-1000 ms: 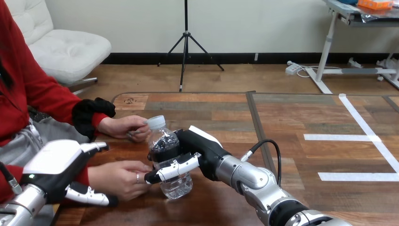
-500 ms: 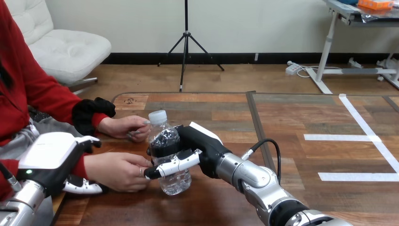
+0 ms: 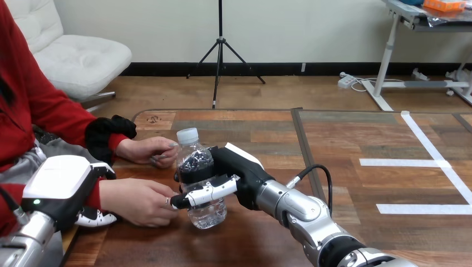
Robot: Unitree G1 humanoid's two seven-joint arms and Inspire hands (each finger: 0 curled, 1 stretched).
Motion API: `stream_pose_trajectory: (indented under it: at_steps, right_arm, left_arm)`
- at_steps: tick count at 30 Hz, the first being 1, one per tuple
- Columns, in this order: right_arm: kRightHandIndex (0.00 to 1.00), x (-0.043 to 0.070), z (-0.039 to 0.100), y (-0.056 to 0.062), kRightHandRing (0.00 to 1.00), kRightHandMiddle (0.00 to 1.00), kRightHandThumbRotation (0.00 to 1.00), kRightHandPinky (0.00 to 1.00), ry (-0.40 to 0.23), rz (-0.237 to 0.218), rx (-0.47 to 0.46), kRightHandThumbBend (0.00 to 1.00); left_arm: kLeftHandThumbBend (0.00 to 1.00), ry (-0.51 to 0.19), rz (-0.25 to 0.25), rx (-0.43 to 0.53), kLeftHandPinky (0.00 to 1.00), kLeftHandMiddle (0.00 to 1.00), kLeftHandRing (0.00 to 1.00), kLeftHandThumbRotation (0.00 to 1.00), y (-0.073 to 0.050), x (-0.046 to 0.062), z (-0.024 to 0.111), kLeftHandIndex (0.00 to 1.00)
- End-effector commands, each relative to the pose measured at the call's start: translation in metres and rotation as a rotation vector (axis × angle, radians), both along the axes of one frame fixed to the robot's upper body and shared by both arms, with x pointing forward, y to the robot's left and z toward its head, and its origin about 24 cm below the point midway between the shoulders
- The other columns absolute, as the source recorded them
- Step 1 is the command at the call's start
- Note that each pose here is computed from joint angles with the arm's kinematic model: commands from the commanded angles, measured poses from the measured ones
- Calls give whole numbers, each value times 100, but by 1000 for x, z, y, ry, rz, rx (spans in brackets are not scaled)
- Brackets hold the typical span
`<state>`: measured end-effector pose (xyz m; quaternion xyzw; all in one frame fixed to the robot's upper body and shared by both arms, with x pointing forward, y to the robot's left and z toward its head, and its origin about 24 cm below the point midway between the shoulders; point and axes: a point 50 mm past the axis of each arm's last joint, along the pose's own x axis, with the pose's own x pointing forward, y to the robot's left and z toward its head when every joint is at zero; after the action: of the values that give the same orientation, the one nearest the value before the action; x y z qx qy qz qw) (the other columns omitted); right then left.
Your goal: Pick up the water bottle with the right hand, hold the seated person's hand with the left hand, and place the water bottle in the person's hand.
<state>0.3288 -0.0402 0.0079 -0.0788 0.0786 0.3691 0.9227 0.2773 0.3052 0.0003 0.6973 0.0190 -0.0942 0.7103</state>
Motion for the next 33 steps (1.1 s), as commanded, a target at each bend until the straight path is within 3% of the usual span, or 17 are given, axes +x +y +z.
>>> stream_pose_trajectory:
  at_steps: [1, 11, 25, 33]
  right_arm:
    - [44, 17, 46, 24, 34, 43, 0, 27, -164, 30, 117, 91]
    - [43, 17, 48, 23, 33, 42, 0, 26, -183, 33, 123, 91]
    - [44, 20, 50, 21, 33, 42, 0, 26, -177, 28, 125, 91]
    - [44, 20, 52, 21, 33, 42, 0, 27, -181, 24, 130, 91]
  left_arm:
    - [94, 66, 9, 63, 60, 69, 63, 37, 0, 3, -4, 72]
    - [95, 77, 25, 56, 60, 68, 62, 35, -1, 5, -4, 73]
    - [75, 67, 50, -11, 46, 50, 46, 22, -5, 8, -4, 57]
    - [71, 21, 35, -52, 43, 47, 42, 16, -7, 6, -3, 52]
